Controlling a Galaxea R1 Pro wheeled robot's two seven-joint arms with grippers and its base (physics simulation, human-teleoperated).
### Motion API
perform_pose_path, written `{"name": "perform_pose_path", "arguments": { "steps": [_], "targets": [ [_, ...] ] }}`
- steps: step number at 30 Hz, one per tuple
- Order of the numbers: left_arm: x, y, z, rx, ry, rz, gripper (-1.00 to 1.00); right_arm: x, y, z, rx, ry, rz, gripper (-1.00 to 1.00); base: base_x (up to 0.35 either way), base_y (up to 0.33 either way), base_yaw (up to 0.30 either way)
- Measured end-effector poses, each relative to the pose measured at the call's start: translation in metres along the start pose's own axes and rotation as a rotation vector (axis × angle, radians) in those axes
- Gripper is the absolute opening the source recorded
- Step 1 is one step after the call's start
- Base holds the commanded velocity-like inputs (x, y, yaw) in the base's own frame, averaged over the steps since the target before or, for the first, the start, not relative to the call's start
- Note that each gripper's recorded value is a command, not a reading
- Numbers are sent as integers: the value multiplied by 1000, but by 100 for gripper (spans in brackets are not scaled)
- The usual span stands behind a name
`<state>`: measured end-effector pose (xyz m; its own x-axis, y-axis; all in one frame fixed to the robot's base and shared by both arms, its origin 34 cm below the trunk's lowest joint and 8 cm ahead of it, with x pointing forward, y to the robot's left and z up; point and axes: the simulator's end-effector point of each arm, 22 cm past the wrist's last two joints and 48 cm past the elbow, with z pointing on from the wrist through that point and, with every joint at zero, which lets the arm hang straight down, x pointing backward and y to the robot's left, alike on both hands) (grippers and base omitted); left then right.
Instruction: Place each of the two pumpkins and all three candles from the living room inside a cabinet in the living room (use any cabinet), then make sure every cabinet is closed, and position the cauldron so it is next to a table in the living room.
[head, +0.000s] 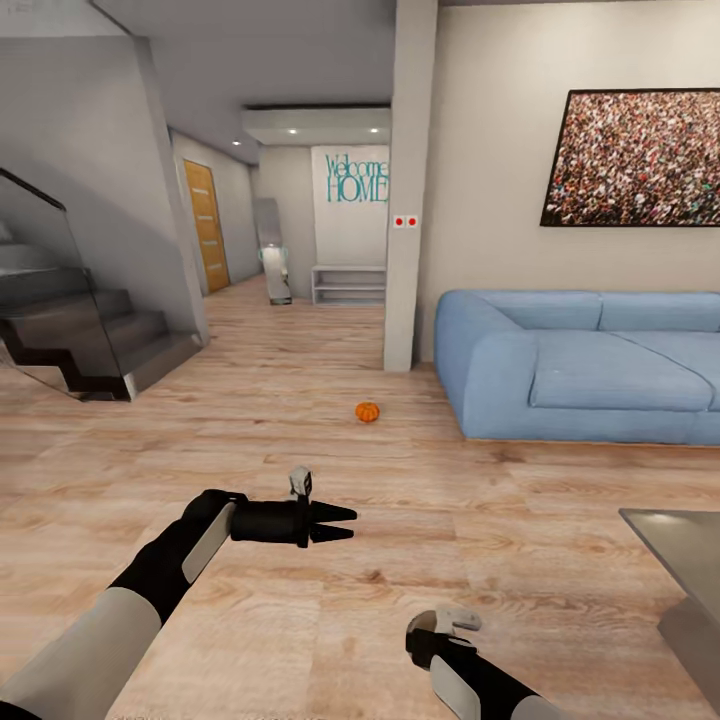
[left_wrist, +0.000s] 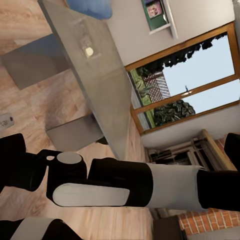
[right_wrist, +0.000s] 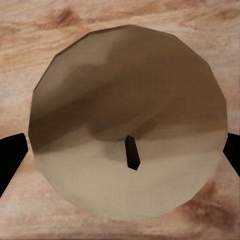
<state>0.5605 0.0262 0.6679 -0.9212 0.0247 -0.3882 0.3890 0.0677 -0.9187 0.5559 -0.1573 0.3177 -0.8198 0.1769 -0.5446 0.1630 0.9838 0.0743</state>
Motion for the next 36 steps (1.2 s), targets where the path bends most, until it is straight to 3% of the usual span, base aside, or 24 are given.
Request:
{"name": "perform_pose_path", "arguments": {
  "steps": [36],
  "targets": [
    [0,0,-1,1,-1,1,100,1,0,0,1,3,3,-100,0,0,292]
  ]
}}
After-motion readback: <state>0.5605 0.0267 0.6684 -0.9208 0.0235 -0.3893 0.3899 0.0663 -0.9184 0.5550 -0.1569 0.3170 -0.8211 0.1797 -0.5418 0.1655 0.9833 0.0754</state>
